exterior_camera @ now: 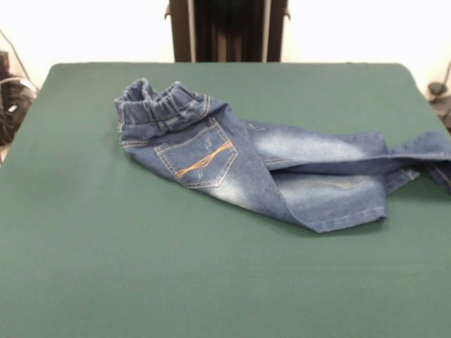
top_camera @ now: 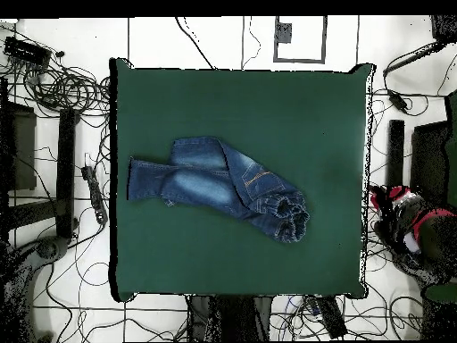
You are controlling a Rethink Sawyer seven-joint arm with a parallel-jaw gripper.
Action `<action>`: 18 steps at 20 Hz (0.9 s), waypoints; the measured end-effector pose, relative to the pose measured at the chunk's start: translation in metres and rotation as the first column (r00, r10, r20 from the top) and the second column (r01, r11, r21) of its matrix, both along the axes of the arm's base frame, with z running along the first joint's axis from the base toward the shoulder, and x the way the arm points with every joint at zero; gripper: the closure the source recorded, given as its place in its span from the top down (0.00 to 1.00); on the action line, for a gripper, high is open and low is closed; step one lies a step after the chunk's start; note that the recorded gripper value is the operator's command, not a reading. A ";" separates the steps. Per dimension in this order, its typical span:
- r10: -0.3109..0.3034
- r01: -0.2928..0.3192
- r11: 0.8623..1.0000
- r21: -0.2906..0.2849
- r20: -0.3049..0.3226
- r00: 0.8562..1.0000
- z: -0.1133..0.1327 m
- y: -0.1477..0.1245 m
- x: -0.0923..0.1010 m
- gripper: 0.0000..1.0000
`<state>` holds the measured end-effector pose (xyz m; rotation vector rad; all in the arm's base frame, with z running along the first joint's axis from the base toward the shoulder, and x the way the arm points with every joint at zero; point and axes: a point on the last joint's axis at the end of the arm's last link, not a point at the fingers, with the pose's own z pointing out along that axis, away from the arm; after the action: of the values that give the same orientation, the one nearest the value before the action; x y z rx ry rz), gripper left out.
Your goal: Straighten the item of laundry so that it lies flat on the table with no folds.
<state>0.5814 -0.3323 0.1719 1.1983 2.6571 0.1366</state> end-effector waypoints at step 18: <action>0.186 -0.192 0.980 -0.059 -0.094 0.978 0.045 0.181 -0.012 1.00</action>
<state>0.5690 -0.1513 0.2173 0.9508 2.8250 0.0249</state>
